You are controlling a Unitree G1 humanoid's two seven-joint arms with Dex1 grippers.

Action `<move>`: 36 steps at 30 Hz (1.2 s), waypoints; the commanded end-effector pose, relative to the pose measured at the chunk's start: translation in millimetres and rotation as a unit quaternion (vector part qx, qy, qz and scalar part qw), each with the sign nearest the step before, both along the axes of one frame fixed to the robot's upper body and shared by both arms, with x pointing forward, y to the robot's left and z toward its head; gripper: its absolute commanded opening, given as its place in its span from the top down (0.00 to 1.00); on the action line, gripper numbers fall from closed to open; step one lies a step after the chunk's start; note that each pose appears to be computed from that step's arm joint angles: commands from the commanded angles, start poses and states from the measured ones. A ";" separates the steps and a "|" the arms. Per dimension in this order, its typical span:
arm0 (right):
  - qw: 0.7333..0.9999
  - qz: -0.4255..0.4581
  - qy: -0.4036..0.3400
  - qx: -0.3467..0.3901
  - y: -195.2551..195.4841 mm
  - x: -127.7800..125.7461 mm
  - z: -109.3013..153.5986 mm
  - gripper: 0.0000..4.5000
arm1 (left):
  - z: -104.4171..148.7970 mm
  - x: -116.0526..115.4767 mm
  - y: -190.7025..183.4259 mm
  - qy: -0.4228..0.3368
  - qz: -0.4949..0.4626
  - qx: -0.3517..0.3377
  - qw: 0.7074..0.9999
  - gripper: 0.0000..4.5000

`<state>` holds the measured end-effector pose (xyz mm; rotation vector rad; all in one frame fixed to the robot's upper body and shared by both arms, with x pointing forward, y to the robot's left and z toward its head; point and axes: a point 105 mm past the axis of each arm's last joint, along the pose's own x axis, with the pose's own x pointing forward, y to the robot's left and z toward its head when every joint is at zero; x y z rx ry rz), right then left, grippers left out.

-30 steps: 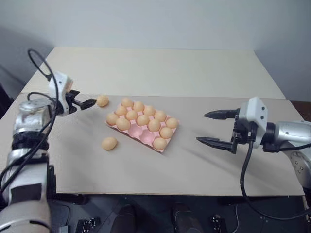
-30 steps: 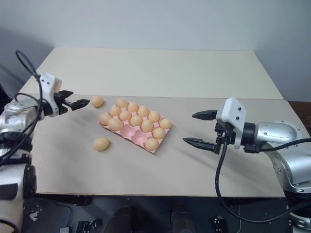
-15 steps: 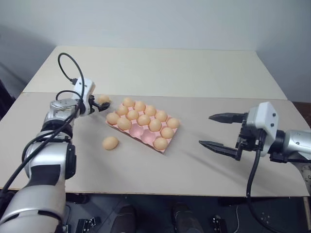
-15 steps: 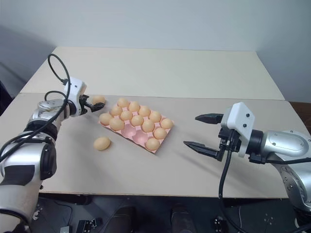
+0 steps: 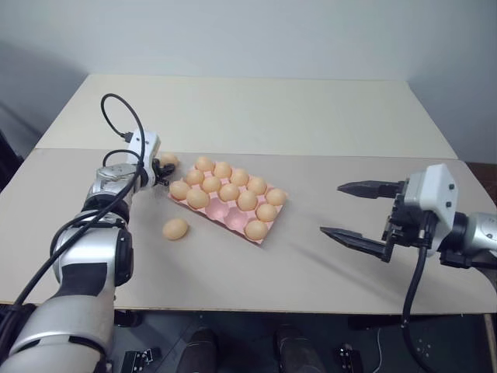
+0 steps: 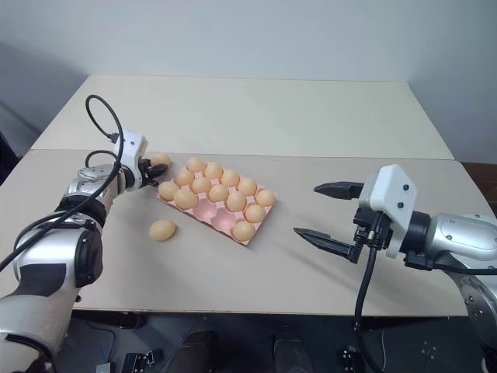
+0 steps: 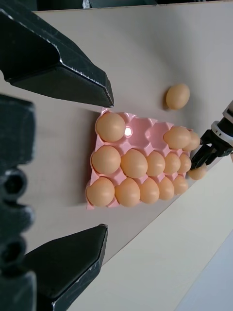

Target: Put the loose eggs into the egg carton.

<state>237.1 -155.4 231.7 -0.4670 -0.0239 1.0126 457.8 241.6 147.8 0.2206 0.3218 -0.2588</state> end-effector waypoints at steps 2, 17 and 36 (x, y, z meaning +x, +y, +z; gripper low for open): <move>1.000 -0.003 -0.018 -0.001 -1.4 -1.7 9.0 0.00 | 19.2 -1.9 13.2 -0.026 -0.010 0.009 1.000 0.65; 1.000 0.002 -0.023 0.012 1.4 4.9 6.9 0.00 | 93.5 -56.9 37.0 -0.087 -0.236 -0.012 0.968 0.65; 1.000 0.000 -0.030 0.006 0.3 4.0 11.0 0.00 | 50.0 -111.3 -89.0 -0.030 -0.506 0.026 0.861 0.65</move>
